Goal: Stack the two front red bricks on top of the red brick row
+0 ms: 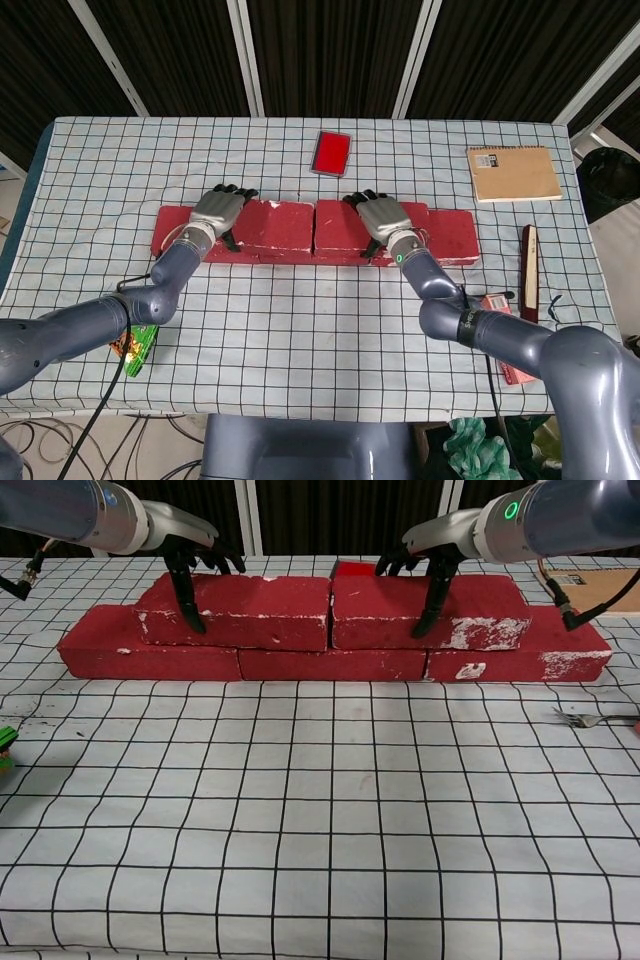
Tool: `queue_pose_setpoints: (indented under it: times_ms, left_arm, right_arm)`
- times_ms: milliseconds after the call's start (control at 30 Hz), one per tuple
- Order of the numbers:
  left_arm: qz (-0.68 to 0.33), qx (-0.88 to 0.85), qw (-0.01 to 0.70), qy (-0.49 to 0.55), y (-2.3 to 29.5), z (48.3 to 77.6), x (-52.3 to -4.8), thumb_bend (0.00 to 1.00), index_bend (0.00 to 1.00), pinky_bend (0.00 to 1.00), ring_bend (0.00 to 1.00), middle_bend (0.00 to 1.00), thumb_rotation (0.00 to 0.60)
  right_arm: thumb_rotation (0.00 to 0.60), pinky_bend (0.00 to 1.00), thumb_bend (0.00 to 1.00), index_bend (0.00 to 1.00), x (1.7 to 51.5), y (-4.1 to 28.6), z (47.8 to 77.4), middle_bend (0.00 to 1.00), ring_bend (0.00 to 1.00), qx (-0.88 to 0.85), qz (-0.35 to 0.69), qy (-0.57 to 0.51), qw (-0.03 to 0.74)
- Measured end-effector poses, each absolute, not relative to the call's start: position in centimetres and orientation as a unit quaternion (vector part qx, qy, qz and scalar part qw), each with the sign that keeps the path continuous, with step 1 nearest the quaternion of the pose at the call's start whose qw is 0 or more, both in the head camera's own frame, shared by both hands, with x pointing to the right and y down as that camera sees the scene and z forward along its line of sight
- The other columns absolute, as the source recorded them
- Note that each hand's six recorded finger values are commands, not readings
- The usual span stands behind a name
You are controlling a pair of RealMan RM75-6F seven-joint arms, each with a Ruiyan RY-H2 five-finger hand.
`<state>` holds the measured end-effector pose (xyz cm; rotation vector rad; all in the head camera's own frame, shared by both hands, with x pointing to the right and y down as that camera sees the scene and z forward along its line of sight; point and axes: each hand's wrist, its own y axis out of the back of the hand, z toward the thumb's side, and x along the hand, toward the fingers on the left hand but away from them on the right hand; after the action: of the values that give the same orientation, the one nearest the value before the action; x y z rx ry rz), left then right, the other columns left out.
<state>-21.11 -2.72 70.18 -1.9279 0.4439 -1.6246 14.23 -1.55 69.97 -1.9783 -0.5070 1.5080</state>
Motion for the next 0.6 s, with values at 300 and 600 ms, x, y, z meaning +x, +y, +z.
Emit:
queue_pose_setpoints:
  times_ms: [300, 600]
  left_arm:
    - [-0.608, -0.721, 0.287, 0.169, -2.74, 70.09, -21.15, 0.0, 0.08, 0.05, 0.0, 0.1, 0.6]
    - [-0.608, -0.722, 0.285, 0.169, -2.57, 70.07, -21.08, 0.0, 0.08, 0.05, 0.0, 0.1, 0.6]
  right_arm:
    - [0.6, 0.1, 0.04, 0.05, 14.13, -1.53, 69.92, 0.05, 0.0, -0.743, 0.567, -0.193, 0.298]
    - [0.6, 0.1, 0.03, 0.04, 14.2, -1.59, 69.71, 0.05, 0.0, -0.743, 0.566, -0.196, 0.298]
